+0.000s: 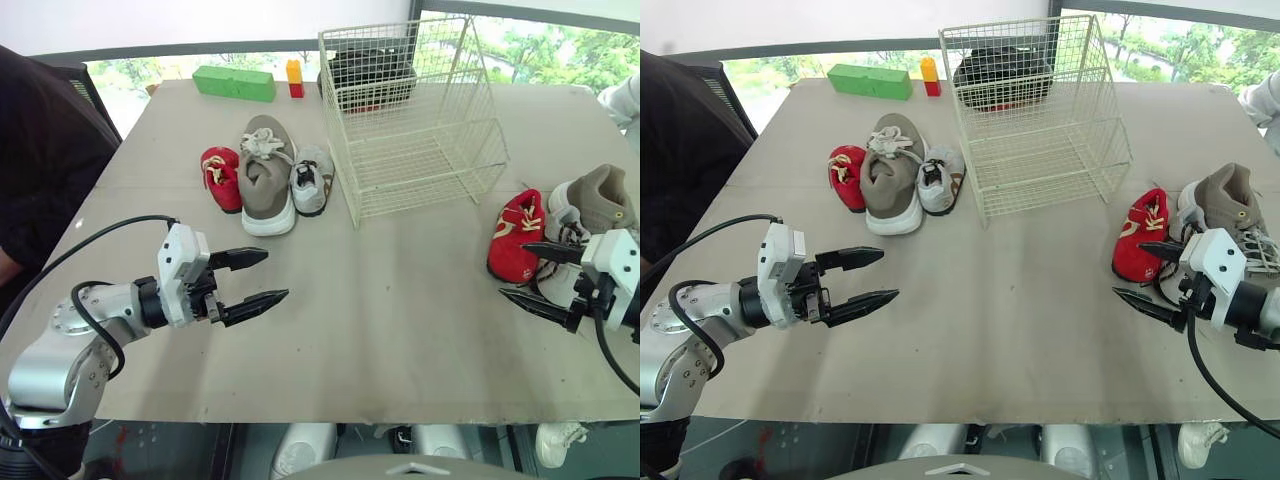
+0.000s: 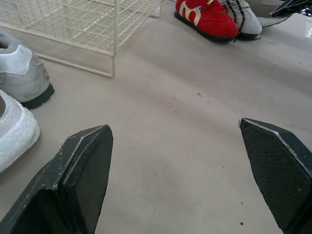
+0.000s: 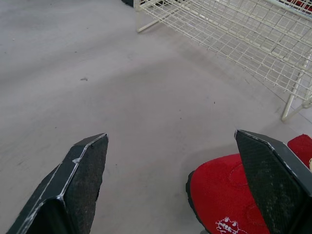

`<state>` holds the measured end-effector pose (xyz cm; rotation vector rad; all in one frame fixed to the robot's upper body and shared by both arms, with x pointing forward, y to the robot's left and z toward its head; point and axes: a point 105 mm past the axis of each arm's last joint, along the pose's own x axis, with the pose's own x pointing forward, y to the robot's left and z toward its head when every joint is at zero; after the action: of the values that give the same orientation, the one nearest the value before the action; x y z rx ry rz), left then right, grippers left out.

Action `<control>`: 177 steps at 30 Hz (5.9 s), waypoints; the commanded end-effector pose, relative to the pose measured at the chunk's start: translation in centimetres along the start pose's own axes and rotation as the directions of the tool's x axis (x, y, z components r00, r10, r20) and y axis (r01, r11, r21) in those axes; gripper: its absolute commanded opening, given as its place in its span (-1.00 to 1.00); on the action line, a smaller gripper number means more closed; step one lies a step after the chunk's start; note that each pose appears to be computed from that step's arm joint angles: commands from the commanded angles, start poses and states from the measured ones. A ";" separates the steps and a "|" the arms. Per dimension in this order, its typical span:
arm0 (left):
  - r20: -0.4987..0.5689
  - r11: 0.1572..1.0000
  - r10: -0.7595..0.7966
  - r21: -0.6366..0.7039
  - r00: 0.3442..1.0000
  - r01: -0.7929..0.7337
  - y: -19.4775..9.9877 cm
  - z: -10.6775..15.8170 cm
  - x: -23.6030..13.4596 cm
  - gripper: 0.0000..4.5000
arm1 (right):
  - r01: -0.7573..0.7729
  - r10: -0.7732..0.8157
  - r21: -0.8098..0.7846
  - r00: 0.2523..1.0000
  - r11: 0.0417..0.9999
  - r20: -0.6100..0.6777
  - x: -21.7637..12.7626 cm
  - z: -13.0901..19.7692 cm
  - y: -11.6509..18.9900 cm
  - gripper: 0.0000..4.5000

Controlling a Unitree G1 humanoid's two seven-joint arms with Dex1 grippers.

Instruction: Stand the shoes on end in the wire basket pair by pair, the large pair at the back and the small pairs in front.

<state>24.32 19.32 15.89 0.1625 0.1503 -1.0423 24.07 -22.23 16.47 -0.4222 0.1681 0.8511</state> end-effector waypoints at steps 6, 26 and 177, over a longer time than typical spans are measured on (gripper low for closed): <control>0.162 0.999 -0.037 0.044 0.986 0.031 -2.3 4.1 2.4 0.98 | 0.018 -0.015 -0.153 1.000 0.988 0.023 2.6 4.5 -2.3 0.78; 0.313 0.994 0.028 0.089 0.949 -0.058 -5.7 5.0 3.0 0.98 | -0.394 0.189 -0.374 0.857 0.839 -0.479 12.5 7.2 -12.0 0.50; 0.630 0.656 -0.092 0.621 0.771 -0.429 4.6 25.5 1.5 0.29 | 0.039 -0.001 -0.445 0.996 0.895 0.086 5.3 24.1 -9.4 -1.00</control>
<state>30.95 13.20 38.74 0.7764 -0.9338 -0.8897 35.43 -13.52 37.11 -0.8612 -0.0335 0.9171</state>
